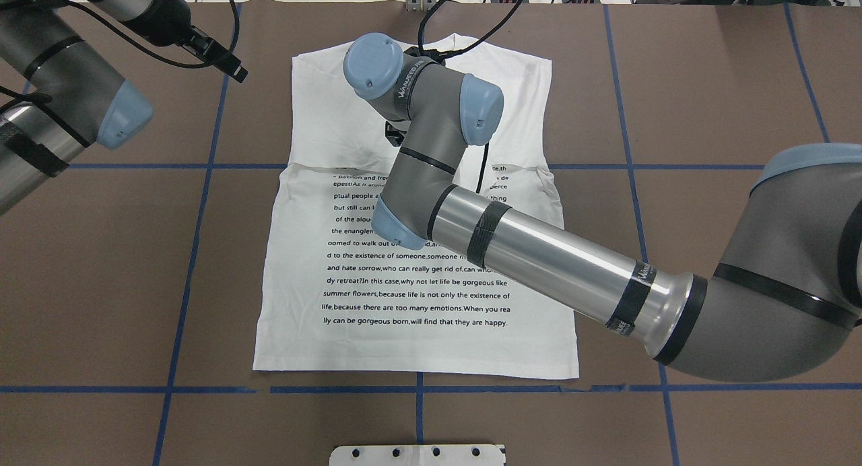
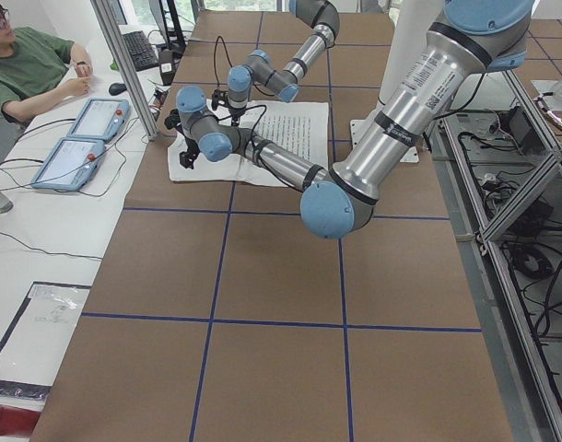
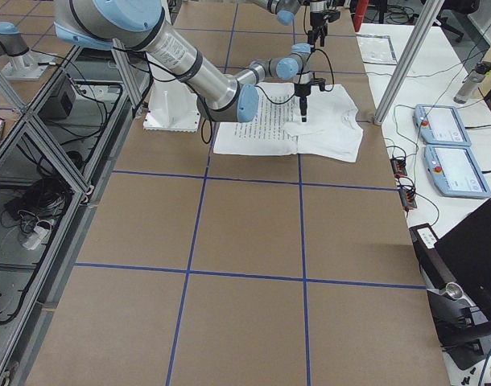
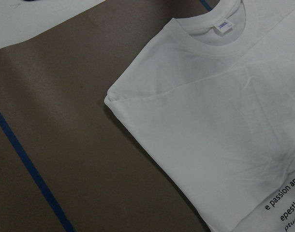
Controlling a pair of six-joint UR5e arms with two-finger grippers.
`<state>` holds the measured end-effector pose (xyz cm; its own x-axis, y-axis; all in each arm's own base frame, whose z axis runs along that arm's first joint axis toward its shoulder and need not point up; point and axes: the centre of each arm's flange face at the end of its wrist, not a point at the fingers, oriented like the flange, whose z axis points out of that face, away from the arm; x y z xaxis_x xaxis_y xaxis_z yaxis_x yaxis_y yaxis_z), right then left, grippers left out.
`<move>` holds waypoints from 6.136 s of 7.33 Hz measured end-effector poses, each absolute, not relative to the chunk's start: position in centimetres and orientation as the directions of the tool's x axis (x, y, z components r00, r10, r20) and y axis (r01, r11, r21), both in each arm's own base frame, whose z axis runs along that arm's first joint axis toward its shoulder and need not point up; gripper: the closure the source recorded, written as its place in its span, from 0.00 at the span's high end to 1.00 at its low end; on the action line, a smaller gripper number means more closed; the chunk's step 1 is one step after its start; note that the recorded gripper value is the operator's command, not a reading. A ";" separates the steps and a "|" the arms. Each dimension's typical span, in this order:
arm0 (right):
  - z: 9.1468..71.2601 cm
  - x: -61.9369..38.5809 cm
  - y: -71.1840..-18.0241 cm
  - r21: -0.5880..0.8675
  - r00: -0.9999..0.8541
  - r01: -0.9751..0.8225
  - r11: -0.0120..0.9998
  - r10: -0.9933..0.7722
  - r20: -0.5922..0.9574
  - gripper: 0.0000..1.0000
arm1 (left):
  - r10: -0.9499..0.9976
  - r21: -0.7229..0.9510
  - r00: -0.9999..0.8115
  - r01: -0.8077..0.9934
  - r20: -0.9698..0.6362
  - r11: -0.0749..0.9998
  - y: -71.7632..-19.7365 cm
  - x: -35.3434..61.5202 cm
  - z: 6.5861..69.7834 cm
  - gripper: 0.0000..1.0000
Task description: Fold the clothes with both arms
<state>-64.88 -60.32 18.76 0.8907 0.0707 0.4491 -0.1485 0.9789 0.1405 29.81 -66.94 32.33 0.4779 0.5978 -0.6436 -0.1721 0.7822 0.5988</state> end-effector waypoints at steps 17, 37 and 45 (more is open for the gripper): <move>19.2 -65.4 -58.2 0.164 0.884 -0.123 0.979 0.033 0.466 0.49 | 0.593 0.595 0.479 -0.167 -0.648 0.786 -66.9 30.0 32.4 1.00; 22.3 -58.0 -58.9 0.168 0.887 -0.142 0.976 0.050 0.460 0.00 | 0.592 0.593 0.478 -0.169 -0.649 0.787 -66.8 30.3 32.4 1.00; 31.1 -49.4 -59.7 0.224 0.919 -0.040 0.974 -0.052 0.391 1.00 | 0.596 0.598 0.474 -0.168 -0.648 0.784 -66.8 30.5 31.9 1.00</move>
